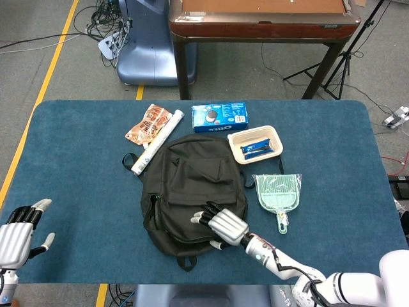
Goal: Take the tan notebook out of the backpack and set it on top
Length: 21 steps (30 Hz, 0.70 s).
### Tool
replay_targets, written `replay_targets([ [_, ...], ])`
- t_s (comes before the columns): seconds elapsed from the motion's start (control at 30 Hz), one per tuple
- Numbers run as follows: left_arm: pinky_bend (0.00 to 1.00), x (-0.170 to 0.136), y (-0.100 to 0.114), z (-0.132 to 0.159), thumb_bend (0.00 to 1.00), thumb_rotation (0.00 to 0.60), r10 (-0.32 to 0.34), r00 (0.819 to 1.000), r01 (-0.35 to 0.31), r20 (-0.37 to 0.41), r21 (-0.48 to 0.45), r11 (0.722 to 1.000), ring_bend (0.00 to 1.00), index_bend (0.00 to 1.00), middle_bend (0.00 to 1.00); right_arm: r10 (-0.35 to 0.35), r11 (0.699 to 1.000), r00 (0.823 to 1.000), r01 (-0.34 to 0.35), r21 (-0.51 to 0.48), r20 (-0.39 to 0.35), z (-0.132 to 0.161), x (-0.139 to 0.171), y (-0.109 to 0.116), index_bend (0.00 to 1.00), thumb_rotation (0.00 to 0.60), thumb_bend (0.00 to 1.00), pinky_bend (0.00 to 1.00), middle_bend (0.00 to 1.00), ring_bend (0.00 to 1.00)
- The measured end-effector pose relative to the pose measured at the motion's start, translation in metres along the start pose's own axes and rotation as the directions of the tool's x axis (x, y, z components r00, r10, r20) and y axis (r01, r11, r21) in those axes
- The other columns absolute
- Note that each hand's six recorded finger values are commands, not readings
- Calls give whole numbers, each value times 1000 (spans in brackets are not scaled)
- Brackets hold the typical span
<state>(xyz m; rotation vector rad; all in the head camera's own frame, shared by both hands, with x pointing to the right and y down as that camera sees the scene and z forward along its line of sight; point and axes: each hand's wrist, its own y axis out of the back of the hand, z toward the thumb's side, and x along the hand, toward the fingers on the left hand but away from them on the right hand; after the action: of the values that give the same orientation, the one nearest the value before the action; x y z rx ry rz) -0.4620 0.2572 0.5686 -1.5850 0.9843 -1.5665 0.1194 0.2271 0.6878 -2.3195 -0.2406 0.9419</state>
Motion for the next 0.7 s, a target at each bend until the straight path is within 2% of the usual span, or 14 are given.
replay_targets([
  [0.17,129,1,-1,0,274,600,-6,1000,6,8,8,1000,176,147,176,42,999,999,-42,19,11,-1,-1,-5,447,600,690,0,264,2],
  [0.23,129,3,0,0,275,600,-13,1000,12,16,21,1000,176,153,176,48,998,999,-48,26,14,-1,-2,-4,567,600,802,0,303,15],
  [0.3,129,7,2,1,274,600,-20,999,19,32,36,999,176,157,176,39,999,999,-39,31,17,-1,-3,-2,615,600,856,0,327,32],
  [0.53,129,27,8,16,274,600,-27,992,29,127,-12,1000,186,191,176,-50,999,998,51,-19,40,-3,-9,22,631,600,867,0,335,36],
  [0.63,129,39,13,31,274,600,-22,979,36,201,-65,997,201,214,180,-101,994,993,104,-45,62,-8,-13,37,631,600,866,0,335,36],
  [0.7,134,48,18,45,275,600,-13,962,40,272,-94,995,225,239,197,-129,989,988,134,-60,80,-11,-15,46,631,600,867,0,335,36],
])
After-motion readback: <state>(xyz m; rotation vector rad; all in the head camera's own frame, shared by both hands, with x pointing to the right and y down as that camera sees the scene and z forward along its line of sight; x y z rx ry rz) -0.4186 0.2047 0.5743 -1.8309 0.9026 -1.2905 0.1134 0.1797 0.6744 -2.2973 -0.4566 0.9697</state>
